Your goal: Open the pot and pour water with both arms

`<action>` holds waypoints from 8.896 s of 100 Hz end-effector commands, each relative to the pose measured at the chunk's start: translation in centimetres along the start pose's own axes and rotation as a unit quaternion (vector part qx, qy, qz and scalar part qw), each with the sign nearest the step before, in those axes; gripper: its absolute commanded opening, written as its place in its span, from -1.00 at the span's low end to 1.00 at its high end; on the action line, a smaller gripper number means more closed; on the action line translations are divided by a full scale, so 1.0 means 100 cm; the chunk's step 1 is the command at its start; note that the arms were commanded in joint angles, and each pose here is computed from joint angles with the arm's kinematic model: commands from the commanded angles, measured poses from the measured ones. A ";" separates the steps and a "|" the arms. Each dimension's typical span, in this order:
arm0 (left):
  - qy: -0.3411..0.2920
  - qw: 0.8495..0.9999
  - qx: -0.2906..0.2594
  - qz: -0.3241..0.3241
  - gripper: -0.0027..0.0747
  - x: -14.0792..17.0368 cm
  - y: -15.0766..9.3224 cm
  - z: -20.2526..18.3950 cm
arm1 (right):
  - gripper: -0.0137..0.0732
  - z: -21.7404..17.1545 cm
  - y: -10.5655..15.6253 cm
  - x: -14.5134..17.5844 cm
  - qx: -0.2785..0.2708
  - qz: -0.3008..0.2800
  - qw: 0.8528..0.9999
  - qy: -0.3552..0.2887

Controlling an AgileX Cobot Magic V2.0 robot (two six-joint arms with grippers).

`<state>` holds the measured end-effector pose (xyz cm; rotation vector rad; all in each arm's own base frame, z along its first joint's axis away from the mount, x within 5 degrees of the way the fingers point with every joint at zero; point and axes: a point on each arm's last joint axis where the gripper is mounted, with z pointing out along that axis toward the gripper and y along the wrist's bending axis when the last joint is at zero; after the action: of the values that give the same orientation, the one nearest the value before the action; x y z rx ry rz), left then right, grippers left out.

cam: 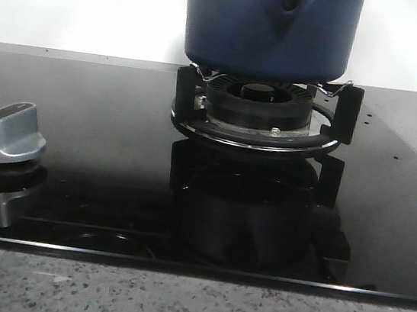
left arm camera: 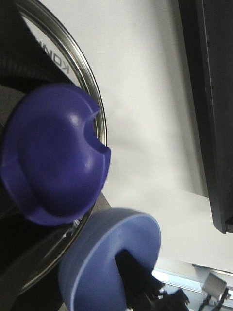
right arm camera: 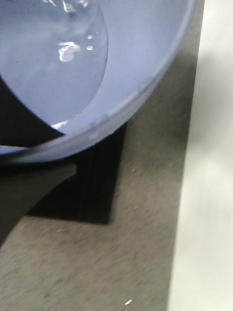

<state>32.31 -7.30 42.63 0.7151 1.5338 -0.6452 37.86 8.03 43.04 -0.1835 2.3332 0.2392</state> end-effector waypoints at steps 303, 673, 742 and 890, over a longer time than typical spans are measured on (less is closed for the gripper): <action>-0.060 0.998 0.000 -0.002 -0.25 -0.031 -0.012 -0.014 | -0.79 -0.015 0.027 0.075 -0.035 -0.091 0.725 -0.682; -0.063 0.978 0.197 0.011 -0.25 0.005 -0.095 0.112 | 0.46 -0.111 -0.122 0.138 0.184 0.152 0.970 -0.031; -0.032 0.975 0.220 0.001 -0.25 0.024 -0.093 0.126 | 0.46 -0.111 -0.122 0.138 0.184 0.152 0.970 -0.034; -0.100 0.976 0.194 0.011 0.45 -0.030 -0.073 0.064 | 0.46 -0.110 -0.121 0.138 0.178 0.156 0.971 -0.036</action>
<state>33.85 -19.25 39.61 0.9787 1.3770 -0.9484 23.57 -7.11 37.48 0.3767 2.3857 -0.0166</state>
